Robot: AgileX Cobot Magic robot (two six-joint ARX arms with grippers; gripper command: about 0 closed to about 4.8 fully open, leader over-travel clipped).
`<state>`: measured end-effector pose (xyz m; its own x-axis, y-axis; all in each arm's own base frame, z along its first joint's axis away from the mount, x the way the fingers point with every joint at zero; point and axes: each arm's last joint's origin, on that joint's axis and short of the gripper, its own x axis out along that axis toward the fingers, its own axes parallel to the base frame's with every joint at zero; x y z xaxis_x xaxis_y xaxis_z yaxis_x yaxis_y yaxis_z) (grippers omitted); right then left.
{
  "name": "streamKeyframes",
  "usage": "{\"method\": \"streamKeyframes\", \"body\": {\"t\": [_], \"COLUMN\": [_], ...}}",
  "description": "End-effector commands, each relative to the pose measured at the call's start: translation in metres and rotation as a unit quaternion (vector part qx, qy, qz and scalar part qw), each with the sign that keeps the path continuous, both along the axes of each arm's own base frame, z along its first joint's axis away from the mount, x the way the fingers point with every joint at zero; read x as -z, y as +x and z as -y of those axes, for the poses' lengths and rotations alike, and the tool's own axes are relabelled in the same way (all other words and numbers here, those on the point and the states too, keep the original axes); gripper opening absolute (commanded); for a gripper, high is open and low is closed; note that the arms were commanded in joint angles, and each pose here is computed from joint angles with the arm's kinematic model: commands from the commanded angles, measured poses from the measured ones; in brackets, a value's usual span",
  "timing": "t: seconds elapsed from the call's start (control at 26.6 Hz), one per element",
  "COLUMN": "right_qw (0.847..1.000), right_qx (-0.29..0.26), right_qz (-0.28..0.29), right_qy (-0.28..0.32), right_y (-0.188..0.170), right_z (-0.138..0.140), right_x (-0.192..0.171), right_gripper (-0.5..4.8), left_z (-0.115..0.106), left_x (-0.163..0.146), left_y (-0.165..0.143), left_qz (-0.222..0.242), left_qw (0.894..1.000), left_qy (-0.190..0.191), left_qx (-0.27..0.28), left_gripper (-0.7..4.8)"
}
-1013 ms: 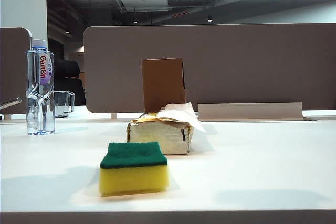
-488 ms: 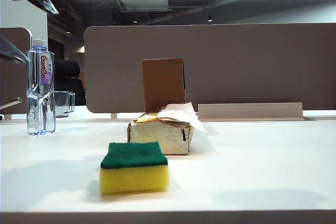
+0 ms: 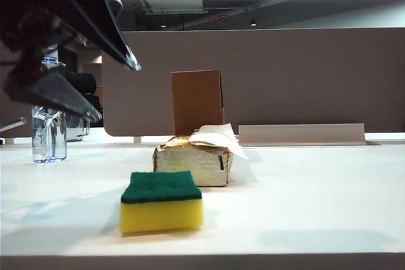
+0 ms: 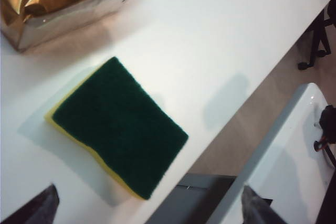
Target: Move the sponge from right to left to wipe the table, avoiding obstacles on the table, and finally reaching the bottle of mineral water.
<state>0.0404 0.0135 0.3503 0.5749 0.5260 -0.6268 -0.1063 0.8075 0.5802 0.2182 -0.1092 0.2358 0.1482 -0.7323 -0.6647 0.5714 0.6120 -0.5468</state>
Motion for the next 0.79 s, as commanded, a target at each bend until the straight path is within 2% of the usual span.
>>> {"method": "streamKeyframes", "body": {"t": [0.04, 0.23, 0.6, 0.79], "right_qw": [1.0, 1.0, 1.0, 1.0], "right_qx": [-0.001, -0.001, 0.0, 0.0], "right_qz": [0.006, 0.009, 0.009, 0.009], "right_qy": [0.001, 0.001, 0.001, 0.001], "right_y": [0.0, -0.002, -0.002, -0.002], "right_z": [0.0, 0.0, 0.0, 0.0], "right_x": [-0.002, -0.002, -0.002, -0.002], "right_gripper": [2.74, 2.74, 2.74, 2.74], "left_z": [0.012, 0.018, 0.025, 0.033], "left_x": [0.012, 0.035, 0.058, 0.063], "left_y": [0.006, 0.017, 0.027, 0.03], "left_qz": [-0.016, -0.055, -0.078, -0.075], "left_qw": [1.0, 0.998, 0.996, 0.997], "left_qy": [0.004, 0.021, 0.036, 0.023], "left_qx": [0.011, 0.011, 0.014, 0.017], "left_gripper": [4.79, 4.79, 4.79, 4.79]}}
